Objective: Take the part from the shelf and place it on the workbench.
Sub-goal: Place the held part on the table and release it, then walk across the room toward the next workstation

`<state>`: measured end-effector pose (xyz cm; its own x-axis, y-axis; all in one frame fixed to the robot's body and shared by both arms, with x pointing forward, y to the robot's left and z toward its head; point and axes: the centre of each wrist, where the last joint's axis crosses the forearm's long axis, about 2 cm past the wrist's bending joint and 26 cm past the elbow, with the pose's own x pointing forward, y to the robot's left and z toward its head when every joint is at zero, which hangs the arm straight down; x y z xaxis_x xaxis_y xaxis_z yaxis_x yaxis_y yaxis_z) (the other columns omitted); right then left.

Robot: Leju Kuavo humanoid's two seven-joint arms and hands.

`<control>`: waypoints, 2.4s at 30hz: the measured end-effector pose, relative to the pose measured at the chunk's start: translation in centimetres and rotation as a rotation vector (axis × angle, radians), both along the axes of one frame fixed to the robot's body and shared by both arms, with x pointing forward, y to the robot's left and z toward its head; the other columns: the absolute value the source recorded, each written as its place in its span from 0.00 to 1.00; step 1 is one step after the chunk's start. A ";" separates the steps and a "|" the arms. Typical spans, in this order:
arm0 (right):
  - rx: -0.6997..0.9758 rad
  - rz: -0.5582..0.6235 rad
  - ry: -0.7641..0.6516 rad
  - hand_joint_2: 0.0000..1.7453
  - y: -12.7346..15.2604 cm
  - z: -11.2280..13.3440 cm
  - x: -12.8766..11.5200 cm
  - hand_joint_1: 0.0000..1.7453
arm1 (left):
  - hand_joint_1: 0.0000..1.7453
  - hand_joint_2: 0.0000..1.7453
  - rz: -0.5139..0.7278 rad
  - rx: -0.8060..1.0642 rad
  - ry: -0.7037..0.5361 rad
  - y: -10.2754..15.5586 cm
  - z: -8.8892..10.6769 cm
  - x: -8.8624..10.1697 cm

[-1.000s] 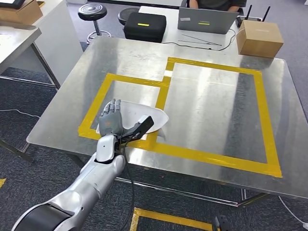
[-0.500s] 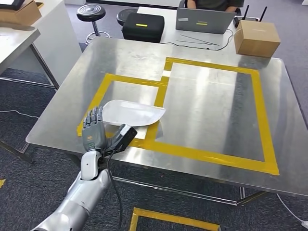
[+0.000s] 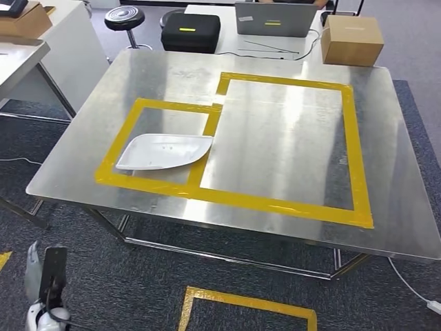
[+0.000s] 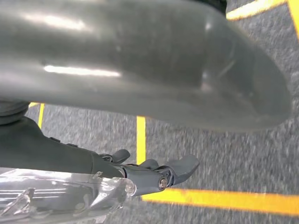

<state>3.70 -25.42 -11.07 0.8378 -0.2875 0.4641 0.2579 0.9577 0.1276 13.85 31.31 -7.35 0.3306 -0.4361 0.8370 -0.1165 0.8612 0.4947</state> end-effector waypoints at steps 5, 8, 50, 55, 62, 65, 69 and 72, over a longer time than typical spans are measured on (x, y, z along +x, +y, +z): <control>-0.007 0.027 0.014 0.00 0.7 0.0 -0.3 0.00 | 0.00 0.00 0.290 -0.219 0.394 0.4 -2.7 -6.1; -0.005 0.043 0.020 0.00 1.0 0.1 -0.3 0.00 | 0.00 0.00 0.383 -0.301 0.566 -0.7 -3.4 -8.6; -0.124 0.199 0.155 0.00 0.5 0.0 -0.4 0.00 | 0.00 0.00 -0.095 -0.337 1.006 -10.9 -3.0 -9.3; -0.082 0.077 0.198 0.00 0.6 1.1 6.4 0.00 | 0.00 0.00 -0.260 -0.251 1.043 -11.3 -2.9 -8.8; -0.081 0.059 0.141 0.00 -0.6 1.4 7.9 0.00 | 0.00 0.00 -0.283 -0.219 1.042 -11.4 -2.8 -8.4; -0.097 0.053 0.132 0.00 -1.7 1.3 7.7 0.00 | 0.00 0.00 -0.289 -0.209 1.037 -11.8 -2.7 -8.1; -0.108 0.050 0.130 0.00 -2.4 1.3 7.5 0.00 | 0.00 0.00 -0.293 -0.210 1.038 -12.1 -2.6 -8.1; -0.105 0.051 0.139 0.00 -2.5 1.1 7.0 0.00 | 0.00 0.00 -0.289 -0.207 1.042 -12.0 -2.7 -8.3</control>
<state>10.74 -27.88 -9.93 0.9080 -0.1992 0.3685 0.2172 0.9761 -0.0074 5.59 19.30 -10.04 0.8254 -0.4944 0.2725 0.4936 0.8663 0.0767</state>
